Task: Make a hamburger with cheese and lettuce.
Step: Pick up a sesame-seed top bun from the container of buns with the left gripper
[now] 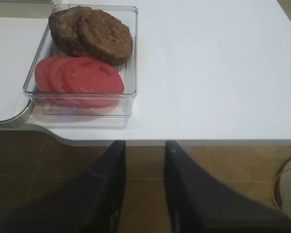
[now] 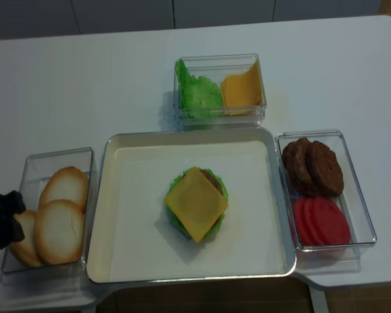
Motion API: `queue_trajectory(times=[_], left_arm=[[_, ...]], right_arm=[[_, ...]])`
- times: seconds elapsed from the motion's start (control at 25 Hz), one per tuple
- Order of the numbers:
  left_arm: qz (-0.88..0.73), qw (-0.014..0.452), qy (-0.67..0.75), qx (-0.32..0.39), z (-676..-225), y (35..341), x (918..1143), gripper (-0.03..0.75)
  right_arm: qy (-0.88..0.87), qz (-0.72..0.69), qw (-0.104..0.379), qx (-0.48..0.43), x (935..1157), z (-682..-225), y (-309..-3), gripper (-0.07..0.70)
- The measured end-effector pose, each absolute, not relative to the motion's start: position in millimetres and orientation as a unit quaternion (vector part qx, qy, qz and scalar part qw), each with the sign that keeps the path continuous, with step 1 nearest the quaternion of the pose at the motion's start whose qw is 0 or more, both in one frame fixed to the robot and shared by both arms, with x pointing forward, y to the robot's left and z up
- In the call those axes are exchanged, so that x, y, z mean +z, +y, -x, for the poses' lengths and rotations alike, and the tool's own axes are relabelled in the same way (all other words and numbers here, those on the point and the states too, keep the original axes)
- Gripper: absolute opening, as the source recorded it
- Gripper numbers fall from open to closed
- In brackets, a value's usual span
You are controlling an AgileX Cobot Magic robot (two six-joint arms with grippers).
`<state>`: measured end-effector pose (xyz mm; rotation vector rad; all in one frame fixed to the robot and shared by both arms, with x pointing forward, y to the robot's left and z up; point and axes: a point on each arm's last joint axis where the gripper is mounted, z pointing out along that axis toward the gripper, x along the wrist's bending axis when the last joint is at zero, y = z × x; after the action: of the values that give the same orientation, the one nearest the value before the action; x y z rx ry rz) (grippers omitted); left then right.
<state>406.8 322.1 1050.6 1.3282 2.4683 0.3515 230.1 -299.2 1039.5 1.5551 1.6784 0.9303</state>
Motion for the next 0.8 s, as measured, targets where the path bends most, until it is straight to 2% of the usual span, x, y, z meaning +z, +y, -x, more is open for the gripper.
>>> queue_trajectory(times=[0.8], left_arm=[[-0.456, 0.144, 0.872, 0.104, -437.4, 327.2, 1026.1, 0.446]], right_arm=[[0.642, -0.594, 0.33, 0.356, 1039.5, -230.1, -299.2, 0.228]])
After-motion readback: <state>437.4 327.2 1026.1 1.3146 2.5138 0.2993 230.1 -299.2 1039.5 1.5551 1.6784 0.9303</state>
